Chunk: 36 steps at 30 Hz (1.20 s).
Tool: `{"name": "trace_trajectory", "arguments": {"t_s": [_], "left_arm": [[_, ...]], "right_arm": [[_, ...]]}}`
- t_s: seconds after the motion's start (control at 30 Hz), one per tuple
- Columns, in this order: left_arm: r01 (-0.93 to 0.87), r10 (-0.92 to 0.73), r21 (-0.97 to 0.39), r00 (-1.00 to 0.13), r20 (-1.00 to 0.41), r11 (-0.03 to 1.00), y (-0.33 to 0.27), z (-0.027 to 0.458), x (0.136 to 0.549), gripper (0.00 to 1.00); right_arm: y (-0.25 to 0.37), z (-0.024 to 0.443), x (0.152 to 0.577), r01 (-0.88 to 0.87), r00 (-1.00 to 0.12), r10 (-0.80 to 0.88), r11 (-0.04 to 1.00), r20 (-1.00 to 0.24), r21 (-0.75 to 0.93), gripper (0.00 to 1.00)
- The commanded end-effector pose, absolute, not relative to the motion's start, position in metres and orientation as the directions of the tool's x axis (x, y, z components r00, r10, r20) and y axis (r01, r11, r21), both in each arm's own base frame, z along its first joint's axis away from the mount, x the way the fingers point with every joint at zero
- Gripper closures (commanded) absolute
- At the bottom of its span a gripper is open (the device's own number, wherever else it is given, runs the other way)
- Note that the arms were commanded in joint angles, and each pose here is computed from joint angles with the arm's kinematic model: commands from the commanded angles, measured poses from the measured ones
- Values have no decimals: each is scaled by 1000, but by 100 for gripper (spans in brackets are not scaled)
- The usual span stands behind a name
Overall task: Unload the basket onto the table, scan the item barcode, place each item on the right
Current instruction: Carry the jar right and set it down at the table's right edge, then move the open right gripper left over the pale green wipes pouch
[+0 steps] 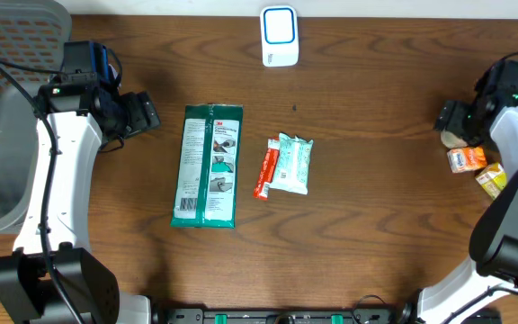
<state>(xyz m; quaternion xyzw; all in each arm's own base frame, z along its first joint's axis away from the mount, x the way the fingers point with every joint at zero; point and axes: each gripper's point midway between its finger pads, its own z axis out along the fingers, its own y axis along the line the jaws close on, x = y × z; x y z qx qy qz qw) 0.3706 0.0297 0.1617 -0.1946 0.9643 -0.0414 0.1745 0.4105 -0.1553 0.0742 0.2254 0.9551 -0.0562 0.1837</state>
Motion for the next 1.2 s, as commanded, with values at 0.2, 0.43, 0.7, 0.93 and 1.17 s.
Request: {"name": "trace_trajectory", "arguments": {"t_s": [0.2, 0.43, 0.7, 0.93, 1.17], "left_arm": [[-361, -388, -143, -866, -316, 921, 31, 161, 370, 8], [-361, -388, -143, -866, -315, 921, 31, 161, 370, 7], [-361, -388, -143, -866, -315, 921, 31, 161, 370, 8], [-361, -388, -143, -866, -315, 921, 31, 161, 370, 8], [-361, -388, -143, -866, -315, 921, 31, 161, 370, 7]], "right_arm": [[-71, 204, 410, 295, -767, 443, 885, -463, 359, 16], [35, 186, 391, 101, -898, 262, 905, -354, 414, 15], [127, 131, 378, -29, -937, 123, 905, -327, 425, 21], [155, 74, 373, -71, -916, 43, 961, -398, 267, 28], [177, 56, 364, -108, -905, 8, 963, -425, 248, 37]]}}
